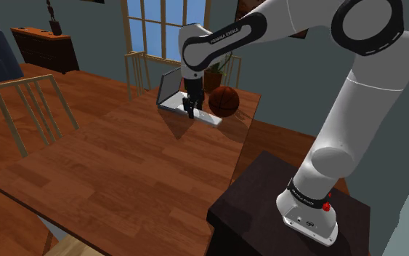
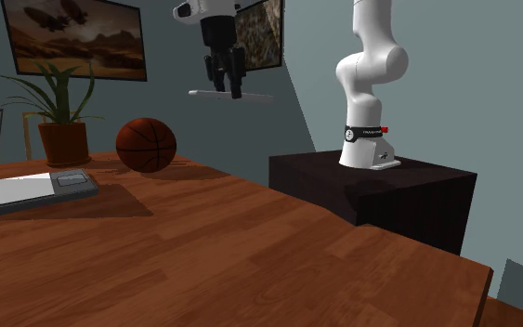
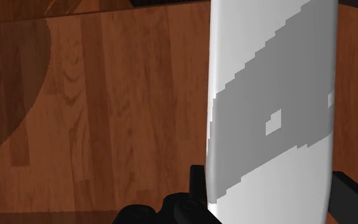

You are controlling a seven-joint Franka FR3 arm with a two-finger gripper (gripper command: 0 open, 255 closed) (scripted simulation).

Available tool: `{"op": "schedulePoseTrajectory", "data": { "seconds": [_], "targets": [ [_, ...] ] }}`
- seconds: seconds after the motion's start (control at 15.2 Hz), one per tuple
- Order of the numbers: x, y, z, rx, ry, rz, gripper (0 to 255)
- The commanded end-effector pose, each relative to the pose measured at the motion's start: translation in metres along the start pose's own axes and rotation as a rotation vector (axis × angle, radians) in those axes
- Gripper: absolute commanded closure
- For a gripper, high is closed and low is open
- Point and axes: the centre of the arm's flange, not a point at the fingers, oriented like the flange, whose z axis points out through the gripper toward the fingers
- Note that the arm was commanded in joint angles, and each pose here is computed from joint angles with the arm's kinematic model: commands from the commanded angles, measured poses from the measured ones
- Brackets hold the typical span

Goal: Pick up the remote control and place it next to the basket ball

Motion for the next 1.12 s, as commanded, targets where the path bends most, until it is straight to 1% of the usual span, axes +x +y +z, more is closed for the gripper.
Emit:
{"op": "schedulePoseTrajectory", "data": {
  "seconds": [0.0, 1.06],
  "targets": [
    [-0.004, 0.024, -0.001, 0.0, 0.0, -0.001, 255],
    [-0.047, 0.23, 0.009, 0.0, 0.0, -0.001, 255]
  ]
}}
